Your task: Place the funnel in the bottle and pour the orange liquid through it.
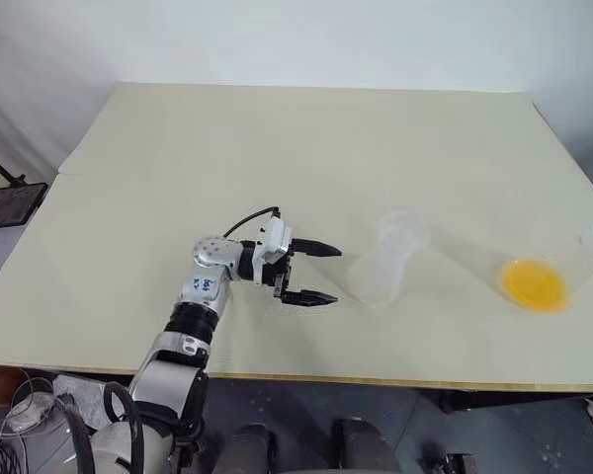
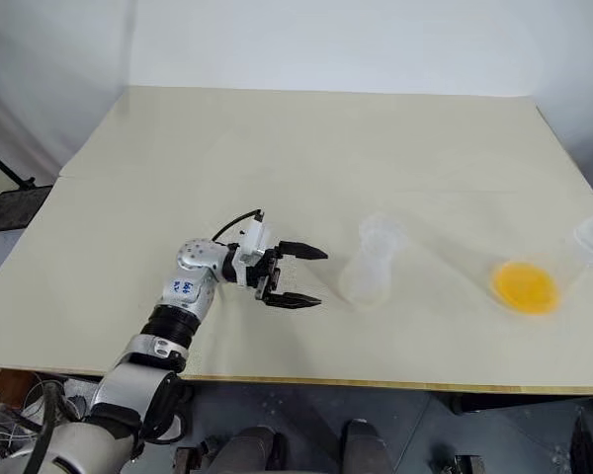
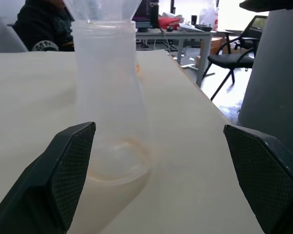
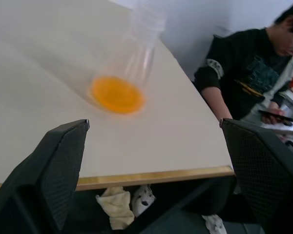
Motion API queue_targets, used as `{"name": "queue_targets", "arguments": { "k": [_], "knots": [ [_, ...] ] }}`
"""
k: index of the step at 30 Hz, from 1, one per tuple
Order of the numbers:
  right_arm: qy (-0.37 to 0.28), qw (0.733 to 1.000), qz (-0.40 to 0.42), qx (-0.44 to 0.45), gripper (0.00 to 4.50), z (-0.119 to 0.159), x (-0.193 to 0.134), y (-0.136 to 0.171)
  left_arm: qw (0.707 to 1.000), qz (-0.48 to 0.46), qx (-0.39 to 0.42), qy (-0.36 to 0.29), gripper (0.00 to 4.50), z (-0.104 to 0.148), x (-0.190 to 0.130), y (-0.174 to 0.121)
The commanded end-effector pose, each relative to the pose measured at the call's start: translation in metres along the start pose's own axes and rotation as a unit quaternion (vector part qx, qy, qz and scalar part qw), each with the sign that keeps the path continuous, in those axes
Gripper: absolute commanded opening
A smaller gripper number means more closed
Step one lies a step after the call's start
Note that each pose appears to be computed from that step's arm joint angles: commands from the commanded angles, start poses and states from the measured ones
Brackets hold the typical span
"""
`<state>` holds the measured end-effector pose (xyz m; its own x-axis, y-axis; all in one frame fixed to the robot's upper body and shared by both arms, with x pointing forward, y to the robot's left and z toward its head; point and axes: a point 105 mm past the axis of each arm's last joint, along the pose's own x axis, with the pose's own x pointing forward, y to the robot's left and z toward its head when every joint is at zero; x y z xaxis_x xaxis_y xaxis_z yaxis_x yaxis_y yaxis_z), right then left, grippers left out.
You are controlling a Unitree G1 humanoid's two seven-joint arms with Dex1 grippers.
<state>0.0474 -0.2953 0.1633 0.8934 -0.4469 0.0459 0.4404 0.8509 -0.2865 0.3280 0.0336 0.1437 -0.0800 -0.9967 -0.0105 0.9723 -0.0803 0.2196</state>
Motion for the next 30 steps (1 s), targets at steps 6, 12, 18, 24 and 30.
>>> {"name": "queue_targets", "arguments": {
  "k": [6,12,18,24,30],
  "knots": [
    [-0.007,0.994,-0.109,0.005,4.5,-0.004,0.024,-0.035,0.999,0.036,0.01,-0.025,4.47,0.011,0.003,-0.004],
    [-0.007,0.994,-0.105,-0.002,4.5,-0.005,0.057,-0.048,0.999,0.041,0.009,-0.025,4.47,0.011,0.007,-0.012],
    [-0.025,0.995,-0.092,0.01,4.5,0.005,0.076,-0.044,0.998,0.054,0.007,-0.036,4.47,0.015,0.009,-0.013],
    [-0.029,0.995,-0.091,0.025,4.5,0.005,0.087,-0.04,0.997,0.062,0.009,-0.036,4.47,0.016,0.011,-0.011],
    [-0.039,0.995,-0.075,0.057,4.5,0.005,0.104,-0.03,0.997,0.059,0.012,-0.037,4.47,0.017,0.013,-0.008]
  ]
}}
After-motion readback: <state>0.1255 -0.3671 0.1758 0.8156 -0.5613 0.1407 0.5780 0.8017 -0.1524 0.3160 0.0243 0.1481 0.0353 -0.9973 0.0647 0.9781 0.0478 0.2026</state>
